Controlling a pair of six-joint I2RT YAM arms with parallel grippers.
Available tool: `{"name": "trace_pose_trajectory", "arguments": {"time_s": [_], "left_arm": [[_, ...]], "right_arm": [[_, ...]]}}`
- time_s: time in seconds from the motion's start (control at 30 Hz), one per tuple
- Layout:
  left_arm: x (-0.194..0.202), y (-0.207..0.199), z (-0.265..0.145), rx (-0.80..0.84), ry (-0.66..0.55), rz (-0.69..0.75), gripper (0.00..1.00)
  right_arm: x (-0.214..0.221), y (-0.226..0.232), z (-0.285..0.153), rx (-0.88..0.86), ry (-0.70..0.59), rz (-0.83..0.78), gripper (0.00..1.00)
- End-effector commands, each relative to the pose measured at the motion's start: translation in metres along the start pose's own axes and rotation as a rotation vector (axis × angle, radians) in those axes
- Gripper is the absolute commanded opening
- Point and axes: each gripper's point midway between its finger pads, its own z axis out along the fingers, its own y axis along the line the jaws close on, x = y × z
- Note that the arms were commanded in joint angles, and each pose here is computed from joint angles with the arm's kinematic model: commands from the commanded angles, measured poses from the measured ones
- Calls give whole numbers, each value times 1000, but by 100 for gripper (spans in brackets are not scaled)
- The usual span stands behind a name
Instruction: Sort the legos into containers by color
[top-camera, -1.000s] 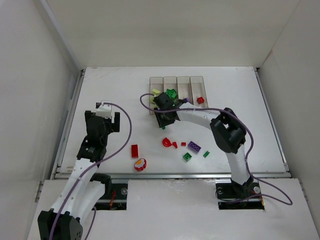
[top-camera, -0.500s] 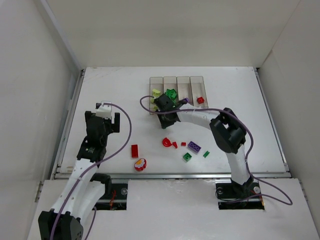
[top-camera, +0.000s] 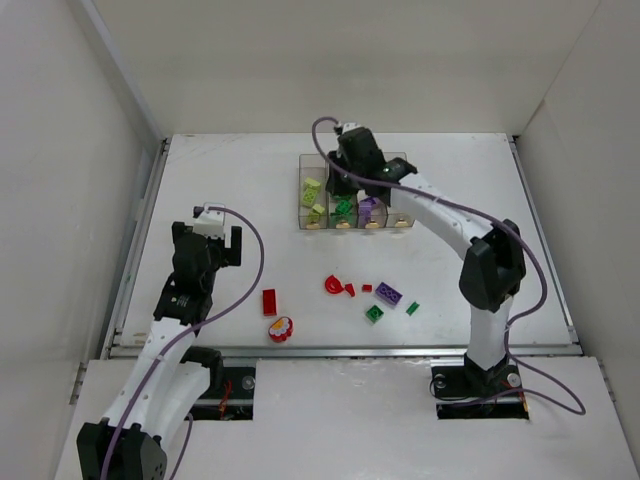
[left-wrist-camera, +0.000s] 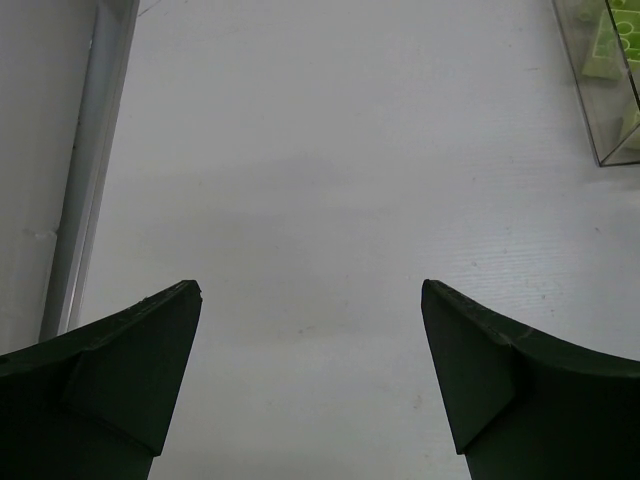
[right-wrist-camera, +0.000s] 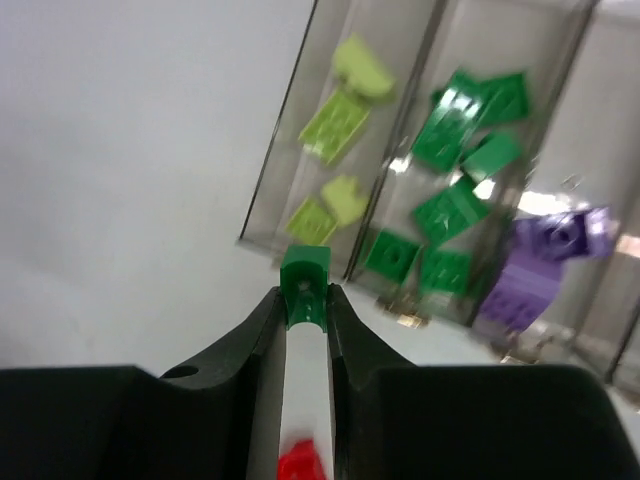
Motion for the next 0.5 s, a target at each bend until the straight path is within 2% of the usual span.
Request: {"name": "trace_pose_trajectory", "arguments": {"time_s": [0.0, 0.13, 0.3, 0.33, 0.37, 0.4, 0.47], "left_arm": [[-14, 0, -1, 2, -60, -34, 90], [-16, -1, -3, 14, -71, -36, 90], [-12, -3, -2, 24, -63, -33, 90], [-14, -3, -3, 23, -72, -35, 90], [-14, -3, -3, 23, -72, -35, 90], [-15, -5, -3, 33, -73, -35, 90], [-15, -5, -3, 34, -73, -35, 90]], "right_arm": [[0, -43, 25, 103, 66, 47, 0], [-3, -53, 35, 127, 67, 2, 0], [-8, -71, 36, 154, 68, 24, 1], [-6, -71, 35, 157, 76, 24, 11], [-3, -72, 35, 160, 87, 23, 41], [-2, -70, 35, 146, 92, 15, 54], [-1, -67, 31, 120, 100, -14, 73]]}}
